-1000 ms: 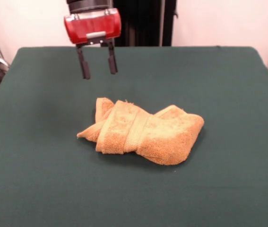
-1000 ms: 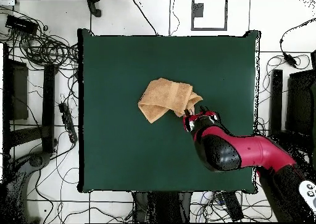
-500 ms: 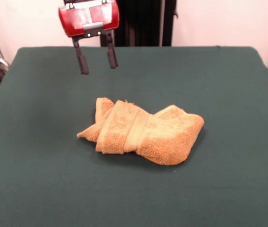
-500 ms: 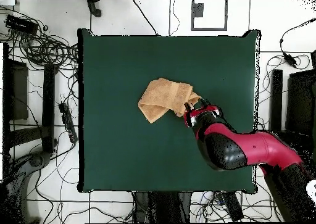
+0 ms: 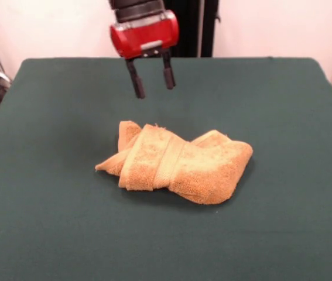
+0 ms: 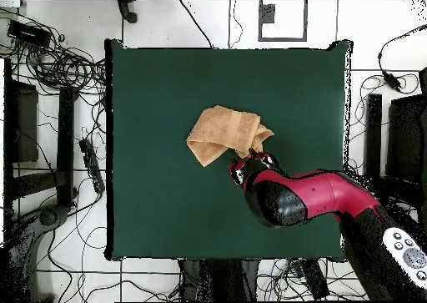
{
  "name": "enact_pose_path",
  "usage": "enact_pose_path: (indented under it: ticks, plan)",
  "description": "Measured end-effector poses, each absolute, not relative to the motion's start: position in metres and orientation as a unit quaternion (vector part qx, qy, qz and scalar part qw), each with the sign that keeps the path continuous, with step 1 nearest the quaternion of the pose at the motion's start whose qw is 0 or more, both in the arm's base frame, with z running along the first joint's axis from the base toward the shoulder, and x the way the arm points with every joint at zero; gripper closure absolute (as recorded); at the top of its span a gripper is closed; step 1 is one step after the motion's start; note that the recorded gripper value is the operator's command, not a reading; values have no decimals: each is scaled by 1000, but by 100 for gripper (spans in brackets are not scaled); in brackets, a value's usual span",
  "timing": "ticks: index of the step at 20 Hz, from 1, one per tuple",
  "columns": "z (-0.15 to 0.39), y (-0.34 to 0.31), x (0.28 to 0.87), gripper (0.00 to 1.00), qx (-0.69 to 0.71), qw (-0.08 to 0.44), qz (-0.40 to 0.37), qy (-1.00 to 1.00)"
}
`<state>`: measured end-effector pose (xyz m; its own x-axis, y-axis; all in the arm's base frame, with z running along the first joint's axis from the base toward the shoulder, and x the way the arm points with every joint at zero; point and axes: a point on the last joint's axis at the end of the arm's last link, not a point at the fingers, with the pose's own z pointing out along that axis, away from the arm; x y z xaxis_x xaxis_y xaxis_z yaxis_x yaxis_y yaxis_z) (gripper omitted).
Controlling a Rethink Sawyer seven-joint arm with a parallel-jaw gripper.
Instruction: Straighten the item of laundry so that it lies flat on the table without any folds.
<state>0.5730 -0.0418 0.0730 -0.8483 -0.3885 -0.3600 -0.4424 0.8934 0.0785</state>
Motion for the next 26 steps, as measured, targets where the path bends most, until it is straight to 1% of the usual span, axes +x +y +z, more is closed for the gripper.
enact_pose_path:
  ticks: [4, 7, 19, 26]
  plan:
    - [61, -30, 558, 0, -245, 128, 75, 958]
    - [59, -28, 554, 0, -258, 119, 69, 956]
    - [67, -61, 556, 0, -248, 127, 47, 959]
    - [49, -72, 550, 0, -246, 125, 52, 960]
